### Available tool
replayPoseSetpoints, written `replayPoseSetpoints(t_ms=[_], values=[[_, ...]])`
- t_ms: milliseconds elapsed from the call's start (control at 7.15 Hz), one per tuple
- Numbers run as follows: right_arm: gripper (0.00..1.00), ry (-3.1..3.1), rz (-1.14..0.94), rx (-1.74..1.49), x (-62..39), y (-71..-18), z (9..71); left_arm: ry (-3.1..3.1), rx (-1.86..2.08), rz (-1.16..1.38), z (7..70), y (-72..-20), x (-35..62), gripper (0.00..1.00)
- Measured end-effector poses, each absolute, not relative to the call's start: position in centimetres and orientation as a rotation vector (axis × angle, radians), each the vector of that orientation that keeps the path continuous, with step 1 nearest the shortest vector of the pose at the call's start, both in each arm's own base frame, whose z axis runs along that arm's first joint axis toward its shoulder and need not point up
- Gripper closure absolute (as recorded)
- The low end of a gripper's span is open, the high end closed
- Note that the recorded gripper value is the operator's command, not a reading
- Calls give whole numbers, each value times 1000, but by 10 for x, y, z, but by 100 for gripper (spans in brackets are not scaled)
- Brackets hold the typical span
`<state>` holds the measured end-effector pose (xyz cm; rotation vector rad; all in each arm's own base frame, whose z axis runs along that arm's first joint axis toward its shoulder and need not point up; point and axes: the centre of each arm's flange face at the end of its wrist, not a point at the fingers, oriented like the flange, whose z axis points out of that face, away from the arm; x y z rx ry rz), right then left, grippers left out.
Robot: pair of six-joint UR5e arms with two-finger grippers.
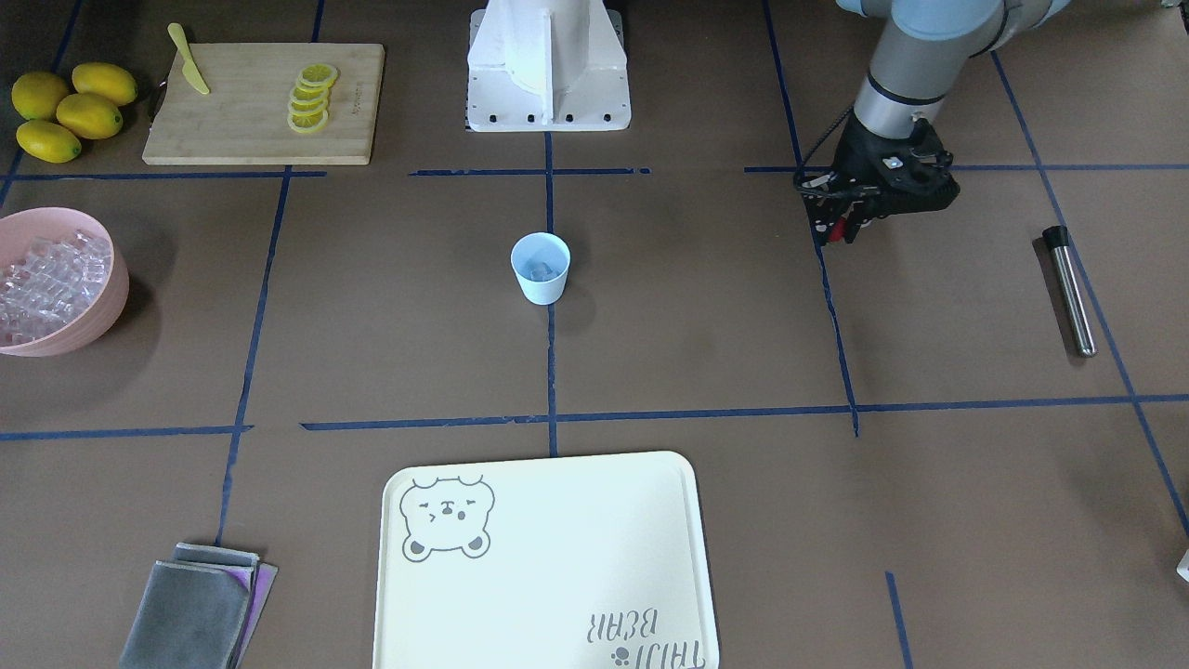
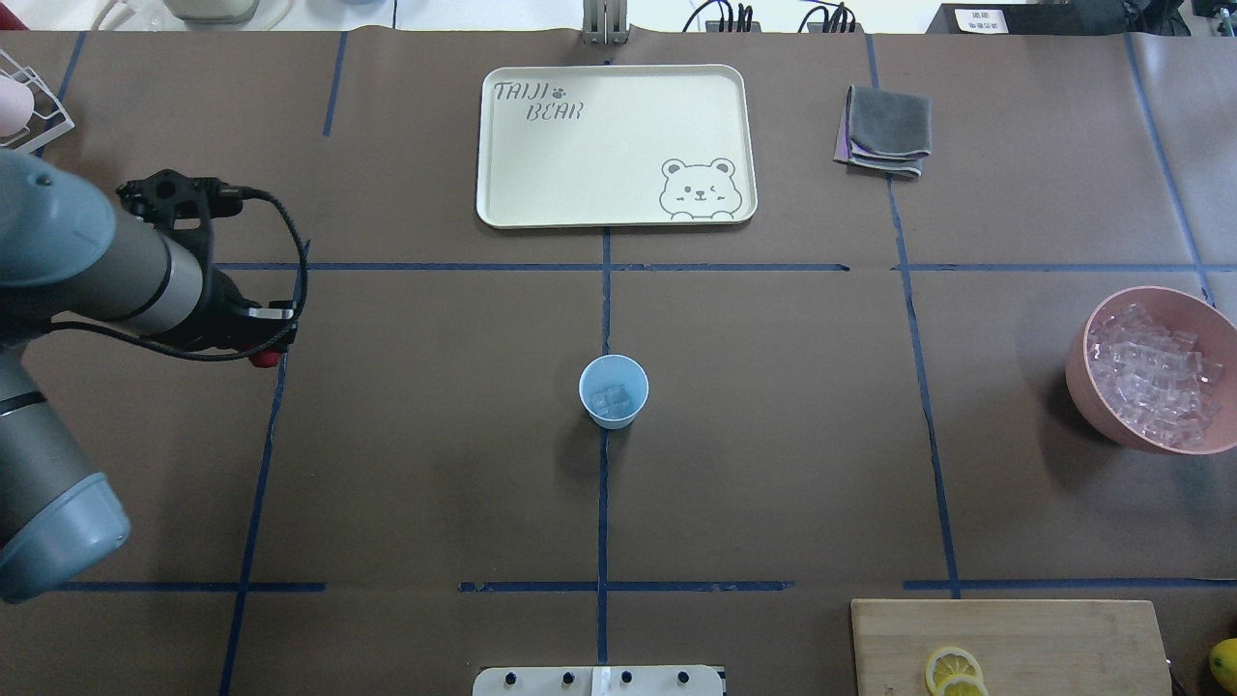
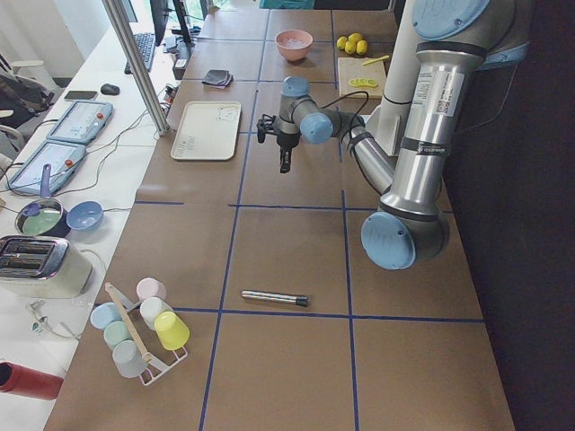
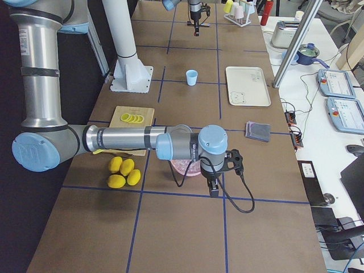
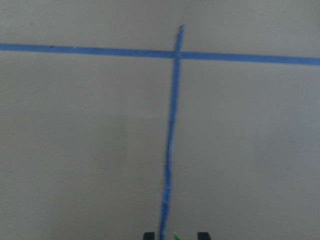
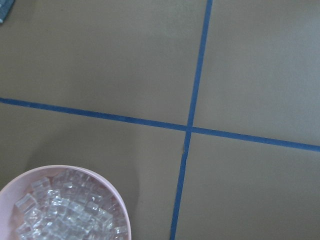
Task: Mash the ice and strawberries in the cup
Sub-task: 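Carry the strawberry with the left gripper over the light-blue cup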
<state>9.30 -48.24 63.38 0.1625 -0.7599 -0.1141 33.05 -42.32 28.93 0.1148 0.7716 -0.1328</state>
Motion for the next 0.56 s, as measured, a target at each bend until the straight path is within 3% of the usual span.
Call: replayPoseSetpoints(t_ms=[559], values=[[1, -762, -97, 167, 96, -463, 662, 881, 53, -246, 163, -433, 409, 100]])
